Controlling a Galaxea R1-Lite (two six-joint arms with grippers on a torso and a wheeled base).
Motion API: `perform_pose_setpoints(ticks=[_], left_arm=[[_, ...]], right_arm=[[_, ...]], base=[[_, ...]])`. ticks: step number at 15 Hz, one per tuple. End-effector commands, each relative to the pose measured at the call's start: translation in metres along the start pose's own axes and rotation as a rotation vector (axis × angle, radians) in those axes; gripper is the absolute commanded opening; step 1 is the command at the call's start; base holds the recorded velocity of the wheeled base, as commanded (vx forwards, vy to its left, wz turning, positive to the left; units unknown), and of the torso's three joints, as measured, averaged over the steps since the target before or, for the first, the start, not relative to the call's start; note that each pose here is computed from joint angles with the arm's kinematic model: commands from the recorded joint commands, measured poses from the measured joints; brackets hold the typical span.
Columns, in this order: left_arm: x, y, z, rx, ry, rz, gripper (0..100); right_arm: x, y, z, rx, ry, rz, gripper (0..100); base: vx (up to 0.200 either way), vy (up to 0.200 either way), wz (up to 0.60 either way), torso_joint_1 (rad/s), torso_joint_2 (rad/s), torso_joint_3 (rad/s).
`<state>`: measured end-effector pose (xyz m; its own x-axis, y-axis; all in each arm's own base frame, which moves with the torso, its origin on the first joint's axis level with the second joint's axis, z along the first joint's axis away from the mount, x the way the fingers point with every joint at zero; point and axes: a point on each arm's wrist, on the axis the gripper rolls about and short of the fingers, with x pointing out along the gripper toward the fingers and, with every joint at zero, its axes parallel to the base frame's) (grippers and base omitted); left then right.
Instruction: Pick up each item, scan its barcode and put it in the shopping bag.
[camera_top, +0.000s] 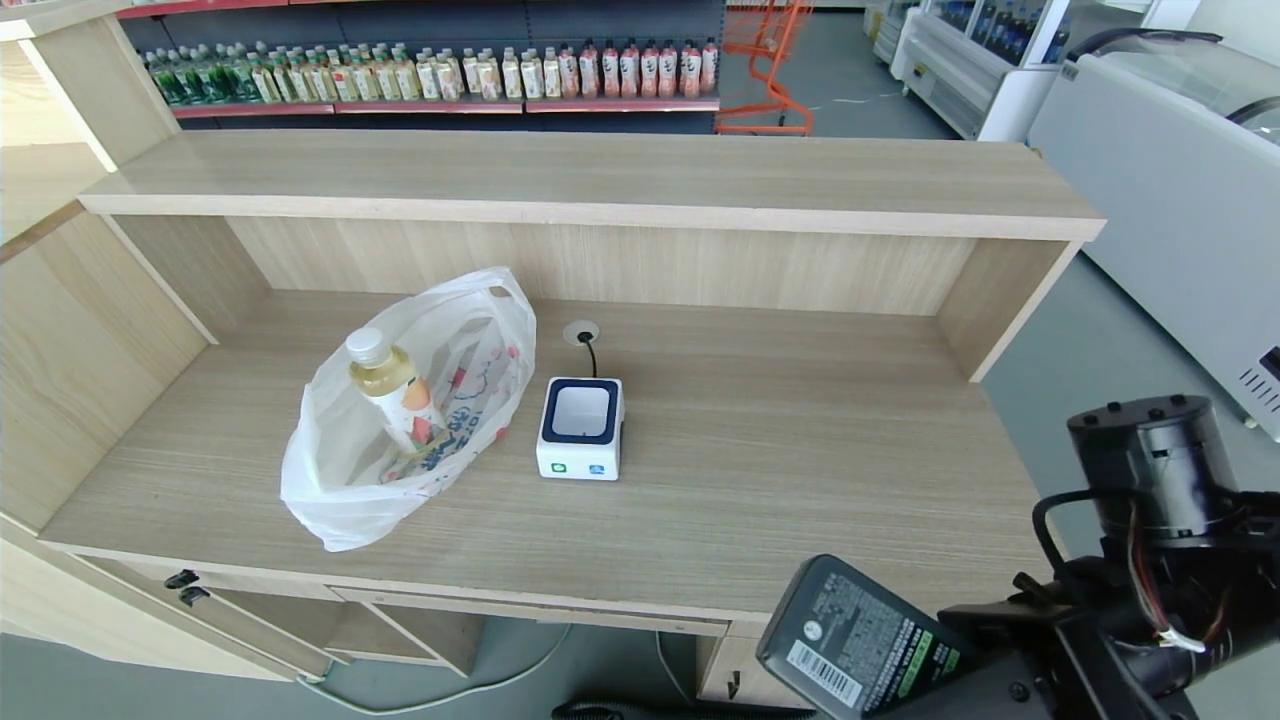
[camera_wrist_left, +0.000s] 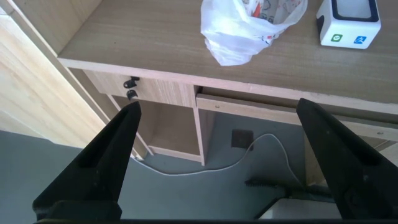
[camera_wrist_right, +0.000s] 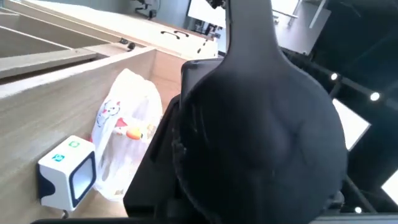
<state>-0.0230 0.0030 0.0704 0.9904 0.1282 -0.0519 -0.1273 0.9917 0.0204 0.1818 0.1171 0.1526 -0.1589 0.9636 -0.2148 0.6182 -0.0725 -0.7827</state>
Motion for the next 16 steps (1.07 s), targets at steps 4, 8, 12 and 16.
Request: perform_pose_setpoints(ticks=[4,8,12,16], left_arm=[[0.0000,0.0000,0.0000,0.000,0.000,0.000,100],[0.0000,0.0000,0.0000,0.000,0.000,0.000,100],[0.0000,0.0000,0.0000,0.000,0.000,0.000,100],[0.0000,0.0000,0.0000,0.000,0.000,0.000,100]], right_arm=[[-0.0016,-0.0081,-0.0040,-0.133,0.010,-0.029,0],[-0.0020,-0.0102,-0.0034,-0.139,0.008,-0.039,0],[-0.0027,-0.0124,-0.0032,-0.146,0.006,-0.053,0],[-0.0033,-0.0141,-0.0035,-0.153,0.009,-0.054,0]], base=[[0.000,0.000,0.00,0.000,0.00,0.000],[0.000,0.000,0.00,0.000,0.00,0.000],[0.000,0.000,0.00,0.000,0.00,0.000],[0.000,0.000,0.00,0.000,0.00,0.000]])
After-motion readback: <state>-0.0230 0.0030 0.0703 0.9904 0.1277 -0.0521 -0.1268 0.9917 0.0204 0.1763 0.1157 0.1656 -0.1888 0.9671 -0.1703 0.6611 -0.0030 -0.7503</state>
